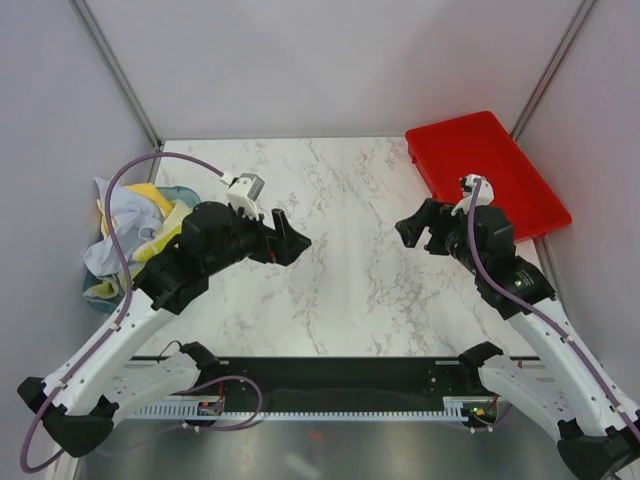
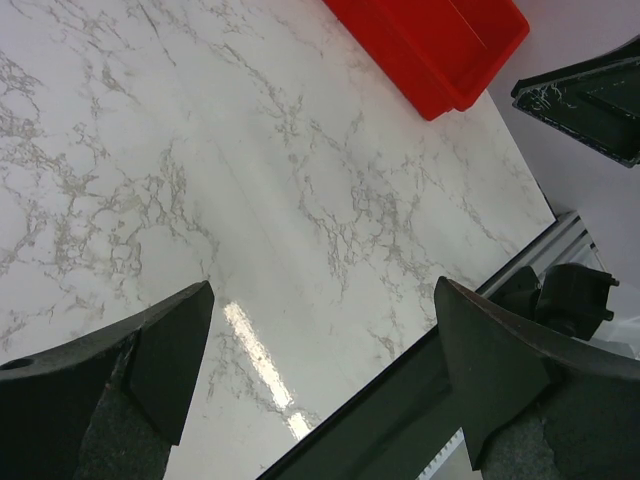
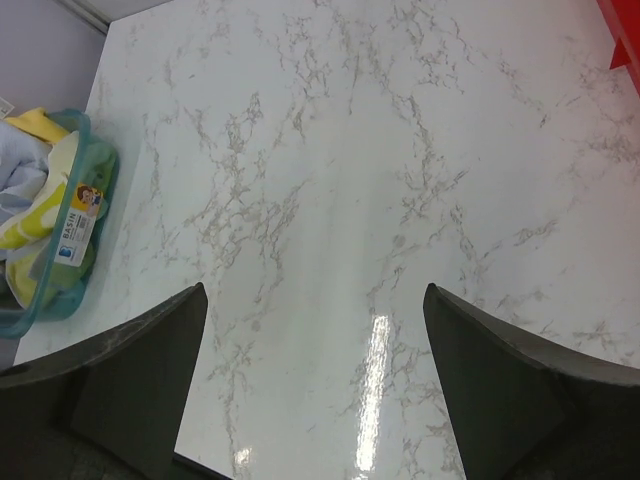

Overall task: Fold and stack the towels
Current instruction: Grab crumpled towel

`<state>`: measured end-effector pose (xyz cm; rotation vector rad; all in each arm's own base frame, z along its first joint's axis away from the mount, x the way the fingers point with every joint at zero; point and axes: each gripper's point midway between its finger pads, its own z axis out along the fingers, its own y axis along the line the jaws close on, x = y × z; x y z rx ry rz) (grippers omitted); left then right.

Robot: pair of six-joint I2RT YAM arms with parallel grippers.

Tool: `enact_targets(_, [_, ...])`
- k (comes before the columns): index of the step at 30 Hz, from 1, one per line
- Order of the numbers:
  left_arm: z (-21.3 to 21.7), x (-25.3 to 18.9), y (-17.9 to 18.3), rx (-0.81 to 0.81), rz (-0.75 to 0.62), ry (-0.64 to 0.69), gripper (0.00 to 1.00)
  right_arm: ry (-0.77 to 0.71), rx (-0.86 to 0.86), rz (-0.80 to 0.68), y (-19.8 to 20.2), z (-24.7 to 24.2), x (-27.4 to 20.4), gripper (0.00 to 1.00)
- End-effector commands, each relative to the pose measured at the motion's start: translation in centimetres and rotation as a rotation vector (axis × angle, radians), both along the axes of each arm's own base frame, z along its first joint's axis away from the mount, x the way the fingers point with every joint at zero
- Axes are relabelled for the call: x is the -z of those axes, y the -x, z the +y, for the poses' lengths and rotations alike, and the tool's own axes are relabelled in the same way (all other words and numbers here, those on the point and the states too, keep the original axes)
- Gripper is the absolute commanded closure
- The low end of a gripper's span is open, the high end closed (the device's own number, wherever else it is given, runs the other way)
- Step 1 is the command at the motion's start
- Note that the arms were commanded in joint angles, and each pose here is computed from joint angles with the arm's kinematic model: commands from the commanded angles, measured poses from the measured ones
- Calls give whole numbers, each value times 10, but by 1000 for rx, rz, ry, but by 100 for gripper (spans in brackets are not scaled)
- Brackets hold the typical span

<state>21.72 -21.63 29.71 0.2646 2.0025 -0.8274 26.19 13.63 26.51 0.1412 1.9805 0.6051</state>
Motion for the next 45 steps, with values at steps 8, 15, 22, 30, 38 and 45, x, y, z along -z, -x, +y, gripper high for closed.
enact_targets(8, [37, -19, -35, -321, -46, 16, 0, -55, -27, -23, -6, 12, -31, 2])
enact_targets(15, [153, -6, -89, -884, 39, -130, 3, -17, -3, -24, 1, 1, -13, 2])
enact_targets(22, [273, 46, -109, -1338, 260, -122, 13, -20, -37, -6, 4, 6, -5, 3])
enact_targets(30, [358, 121, -122, -1606, 482, -136, 30, -50, -116, 31, 11, 21, 2, 4])
enact_targets(38, [385, 172, -147, -1649, 561, -135, 26, -52, -137, -6, 12, 23, -4, 5])
enact_targets(45, [398, 176, -166, -1641, 508, -144, 30, -13, -123, -24, 12, 17, -5, 5])
